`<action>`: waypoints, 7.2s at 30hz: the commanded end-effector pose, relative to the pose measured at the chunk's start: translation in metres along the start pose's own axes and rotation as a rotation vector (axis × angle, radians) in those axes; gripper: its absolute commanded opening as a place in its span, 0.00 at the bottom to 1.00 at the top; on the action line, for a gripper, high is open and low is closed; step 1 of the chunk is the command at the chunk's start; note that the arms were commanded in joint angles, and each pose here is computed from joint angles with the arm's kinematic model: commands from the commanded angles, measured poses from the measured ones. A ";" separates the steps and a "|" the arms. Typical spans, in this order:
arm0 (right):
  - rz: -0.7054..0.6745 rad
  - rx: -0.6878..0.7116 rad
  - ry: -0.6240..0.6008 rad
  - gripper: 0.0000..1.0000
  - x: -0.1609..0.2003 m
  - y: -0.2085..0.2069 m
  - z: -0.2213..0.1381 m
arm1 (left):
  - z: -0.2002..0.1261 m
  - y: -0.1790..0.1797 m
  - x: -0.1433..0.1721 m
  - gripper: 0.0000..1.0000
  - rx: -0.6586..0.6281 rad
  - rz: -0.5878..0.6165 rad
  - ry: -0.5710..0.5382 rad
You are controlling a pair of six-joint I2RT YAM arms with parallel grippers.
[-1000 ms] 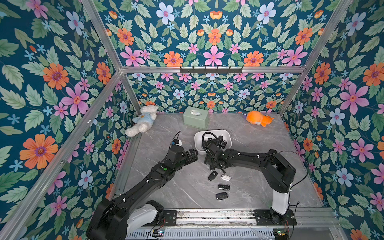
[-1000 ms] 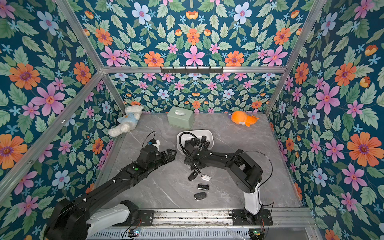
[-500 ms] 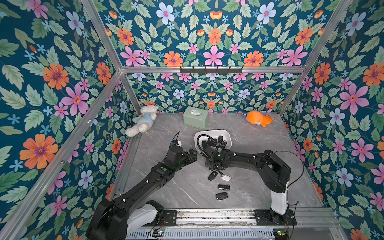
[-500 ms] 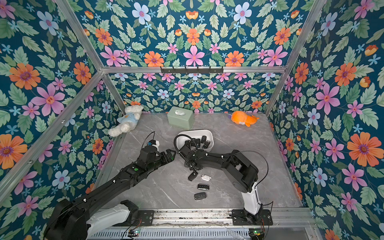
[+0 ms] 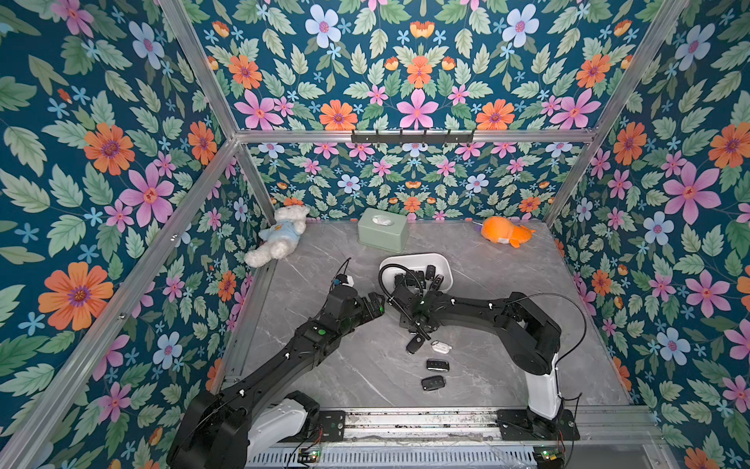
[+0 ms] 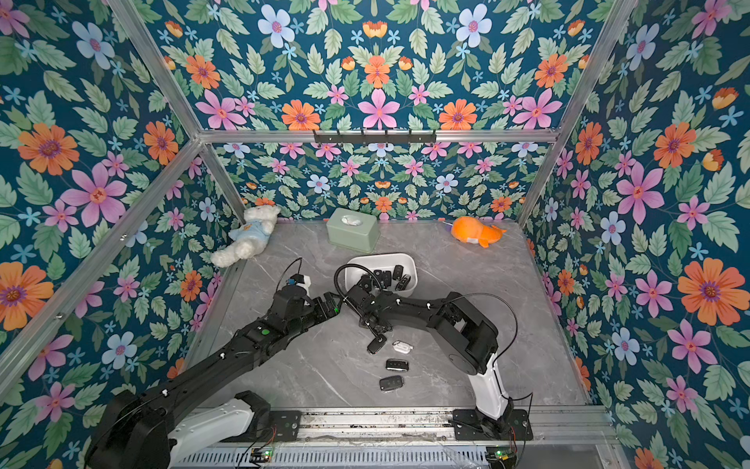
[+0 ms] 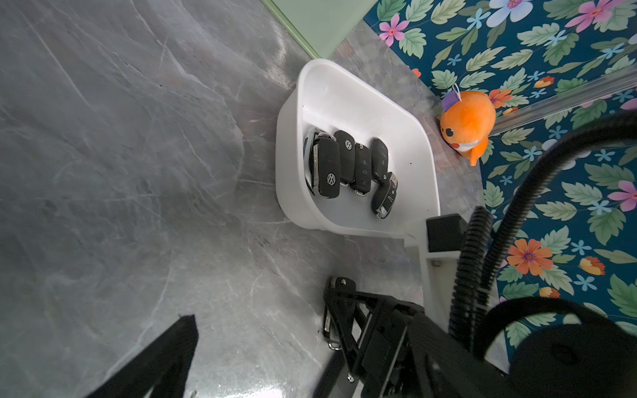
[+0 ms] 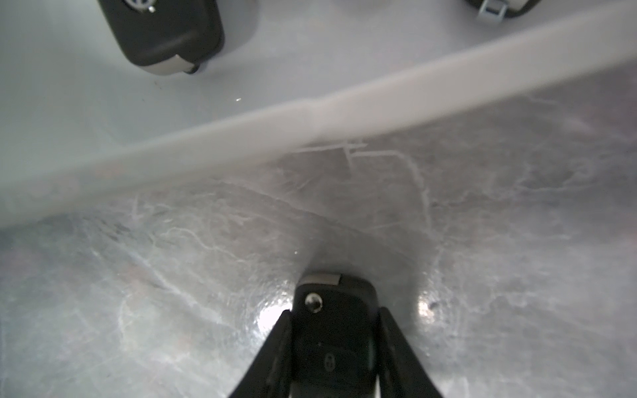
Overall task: Place the car key into the storage box
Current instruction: Pick up the car key from the center of the board, then place the car key in the storage box, then pick up the car key from the center of the board.
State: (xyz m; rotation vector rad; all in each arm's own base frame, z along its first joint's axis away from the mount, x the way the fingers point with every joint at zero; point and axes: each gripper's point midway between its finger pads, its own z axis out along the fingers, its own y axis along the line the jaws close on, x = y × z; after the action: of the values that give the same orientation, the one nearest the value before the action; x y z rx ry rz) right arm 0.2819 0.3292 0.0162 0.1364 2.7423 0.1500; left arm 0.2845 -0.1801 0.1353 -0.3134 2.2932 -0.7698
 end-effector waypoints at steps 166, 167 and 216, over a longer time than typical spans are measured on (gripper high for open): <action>0.447 -0.796 -0.351 0.99 -0.052 -0.133 -0.138 | 0.060 -0.046 0.159 0.84 -0.163 0.942 0.587; 0.447 -0.795 -0.351 0.99 -0.052 -0.133 -0.138 | 0.061 -0.046 0.160 0.82 -0.162 0.942 0.592; 0.468 -0.792 -0.316 0.99 -0.055 -0.128 -0.132 | 0.053 -0.061 0.145 0.28 -0.112 0.929 0.519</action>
State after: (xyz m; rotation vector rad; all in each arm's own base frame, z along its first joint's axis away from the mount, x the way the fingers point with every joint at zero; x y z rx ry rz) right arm 0.2678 0.1797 0.1306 0.5314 2.1446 1.1531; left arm 0.2082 -0.3140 0.0552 0.9750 2.5804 -0.2426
